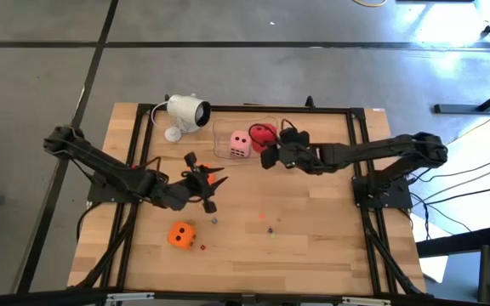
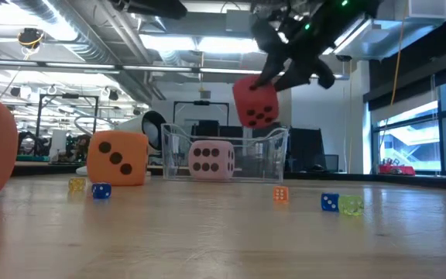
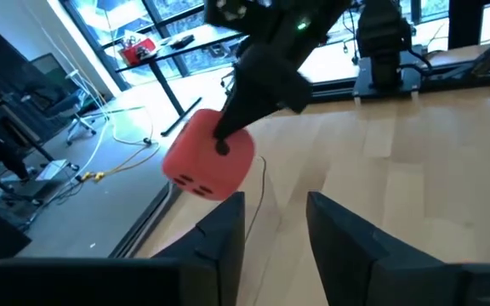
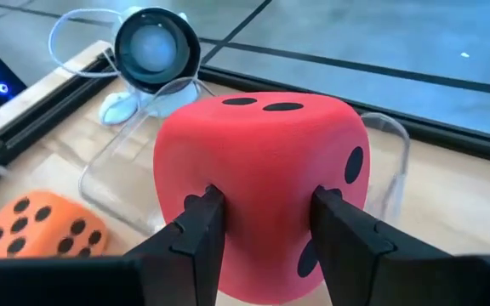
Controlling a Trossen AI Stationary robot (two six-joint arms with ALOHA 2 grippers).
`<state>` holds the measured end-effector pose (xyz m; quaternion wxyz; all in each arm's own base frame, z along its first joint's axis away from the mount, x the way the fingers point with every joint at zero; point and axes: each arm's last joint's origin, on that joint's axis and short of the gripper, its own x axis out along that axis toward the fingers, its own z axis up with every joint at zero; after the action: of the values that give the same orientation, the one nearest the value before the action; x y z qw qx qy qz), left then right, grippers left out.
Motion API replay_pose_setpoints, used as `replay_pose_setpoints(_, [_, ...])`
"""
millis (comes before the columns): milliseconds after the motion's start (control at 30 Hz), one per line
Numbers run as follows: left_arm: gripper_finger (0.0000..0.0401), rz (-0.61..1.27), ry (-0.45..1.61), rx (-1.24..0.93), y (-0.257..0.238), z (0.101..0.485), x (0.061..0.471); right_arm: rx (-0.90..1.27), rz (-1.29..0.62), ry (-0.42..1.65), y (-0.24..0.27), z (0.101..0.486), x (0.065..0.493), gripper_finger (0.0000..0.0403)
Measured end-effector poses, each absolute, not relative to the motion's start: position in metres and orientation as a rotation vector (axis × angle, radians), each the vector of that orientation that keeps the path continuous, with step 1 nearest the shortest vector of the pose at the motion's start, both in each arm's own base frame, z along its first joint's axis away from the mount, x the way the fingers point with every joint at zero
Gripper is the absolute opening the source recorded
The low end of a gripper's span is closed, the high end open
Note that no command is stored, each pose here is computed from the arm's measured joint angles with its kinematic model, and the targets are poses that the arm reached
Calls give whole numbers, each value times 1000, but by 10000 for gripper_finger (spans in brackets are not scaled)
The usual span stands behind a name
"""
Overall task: Pick & Place Dice
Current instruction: Put the large red die into the transparent bin, then put the top large orange die into the transparent bin
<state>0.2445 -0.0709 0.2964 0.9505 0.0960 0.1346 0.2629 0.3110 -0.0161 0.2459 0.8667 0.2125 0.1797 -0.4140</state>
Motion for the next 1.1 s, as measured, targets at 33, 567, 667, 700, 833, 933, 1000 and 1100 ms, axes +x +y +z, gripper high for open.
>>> replay_pose_setpoints(33, [118,539,276,198,-71,296,244,444,-865,379,-19,243,314,153])
replay_pose_setpoints(567, [109,562,357,179,-69,285,240,402,-919,440,-35,222,323,185])
replay_pose_setpoints(667, [110,565,364,171,-69,284,240,402,-928,434,-36,222,323,204])
replay_pose_setpoints(700, [111,565,367,170,-69,283,240,404,-929,434,-36,222,323,210])
replay_pose_setpoints(833, [109,565,368,169,-69,283,240,404,-928,434,-36,222,323,229])
replay_pose_setpoints(933, [105,565,368,168,-69,283,240,396,-920,441,-36,222,323,237])
replay_pose_setpoints(1000, [103,566,361,140,-69,283,240,395,-918,442,-35,222,323,241])
replay_pose_setpoints(1100, [99,553,350,78,-69,283,240,395,-917,441,-35,222,323,242])
